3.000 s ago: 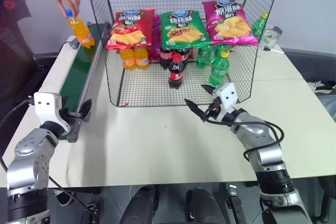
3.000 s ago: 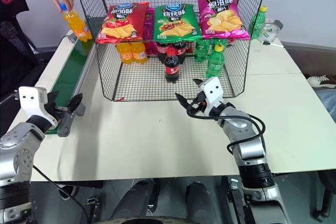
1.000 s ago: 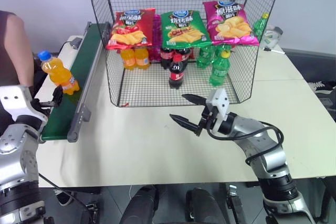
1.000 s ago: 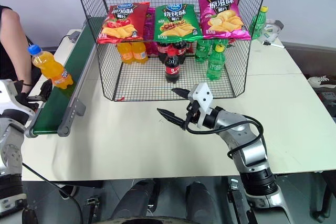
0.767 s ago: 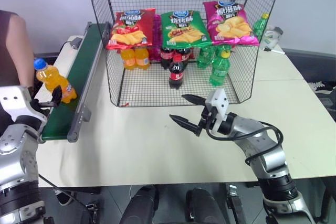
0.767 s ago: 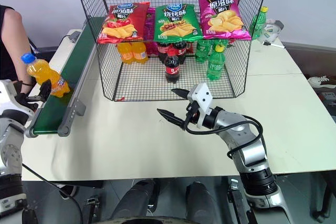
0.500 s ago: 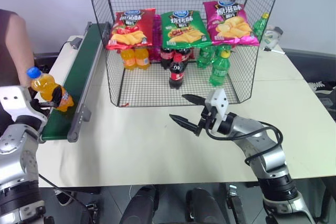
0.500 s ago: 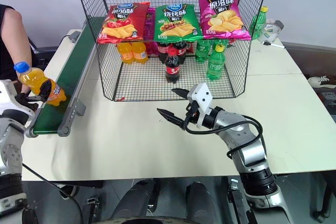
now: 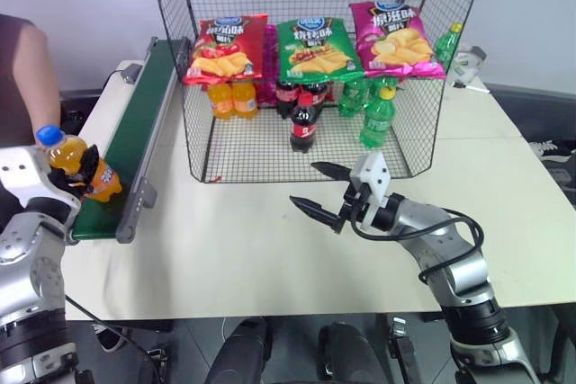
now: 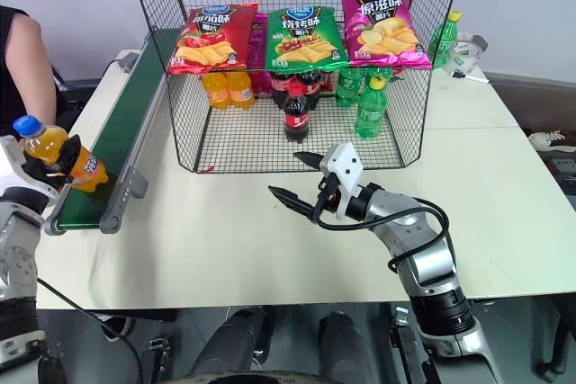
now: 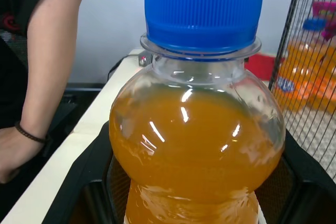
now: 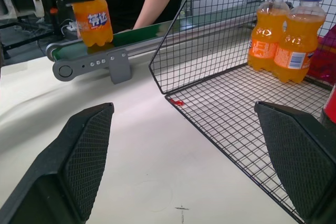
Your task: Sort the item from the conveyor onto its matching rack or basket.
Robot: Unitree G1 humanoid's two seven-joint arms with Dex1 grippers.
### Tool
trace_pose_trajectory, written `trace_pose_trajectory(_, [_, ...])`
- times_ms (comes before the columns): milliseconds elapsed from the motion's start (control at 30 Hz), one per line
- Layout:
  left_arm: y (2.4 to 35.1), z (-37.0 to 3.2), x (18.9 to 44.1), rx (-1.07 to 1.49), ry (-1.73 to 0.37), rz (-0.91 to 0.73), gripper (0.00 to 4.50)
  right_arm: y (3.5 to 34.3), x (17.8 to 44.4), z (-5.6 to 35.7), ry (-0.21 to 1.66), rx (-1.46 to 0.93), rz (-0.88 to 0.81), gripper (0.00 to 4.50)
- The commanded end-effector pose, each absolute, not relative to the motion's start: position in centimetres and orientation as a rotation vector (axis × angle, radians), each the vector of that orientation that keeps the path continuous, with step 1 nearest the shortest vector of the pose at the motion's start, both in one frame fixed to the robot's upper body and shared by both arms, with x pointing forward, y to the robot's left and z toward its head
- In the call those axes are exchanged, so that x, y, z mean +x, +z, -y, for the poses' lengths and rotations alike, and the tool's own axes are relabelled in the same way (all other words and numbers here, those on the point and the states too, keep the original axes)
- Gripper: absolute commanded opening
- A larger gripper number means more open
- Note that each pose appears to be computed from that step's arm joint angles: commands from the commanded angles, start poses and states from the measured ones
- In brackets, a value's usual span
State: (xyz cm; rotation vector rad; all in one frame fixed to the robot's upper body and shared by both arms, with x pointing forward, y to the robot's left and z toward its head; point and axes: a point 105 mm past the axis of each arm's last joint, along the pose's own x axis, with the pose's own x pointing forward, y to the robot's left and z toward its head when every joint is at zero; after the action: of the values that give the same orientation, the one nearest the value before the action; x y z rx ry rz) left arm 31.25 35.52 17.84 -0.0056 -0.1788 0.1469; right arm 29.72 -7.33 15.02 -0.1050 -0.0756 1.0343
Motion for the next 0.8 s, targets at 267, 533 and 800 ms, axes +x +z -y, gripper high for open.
trace_pose_trajectory(267, [26.9,-24.2,31.7,0.040,-0.381,0.374,2.50,17.3,30.0,7.8,1.026,-0.148,0.155,4.50])
trace_pose_trajectory(533, [22.1,-18.3,34.6,0.035,-0.443,0.240,2.50,17.5,30.0,8.2,1.000,-0.154,0.162,4.50])
trace_pose_trajectory(800, [16.1,-15.2,41.5,0.021,-0.285,0.157,2.50,17.8,30.0,8.6,0.966,-0.161,0.171,4.50])
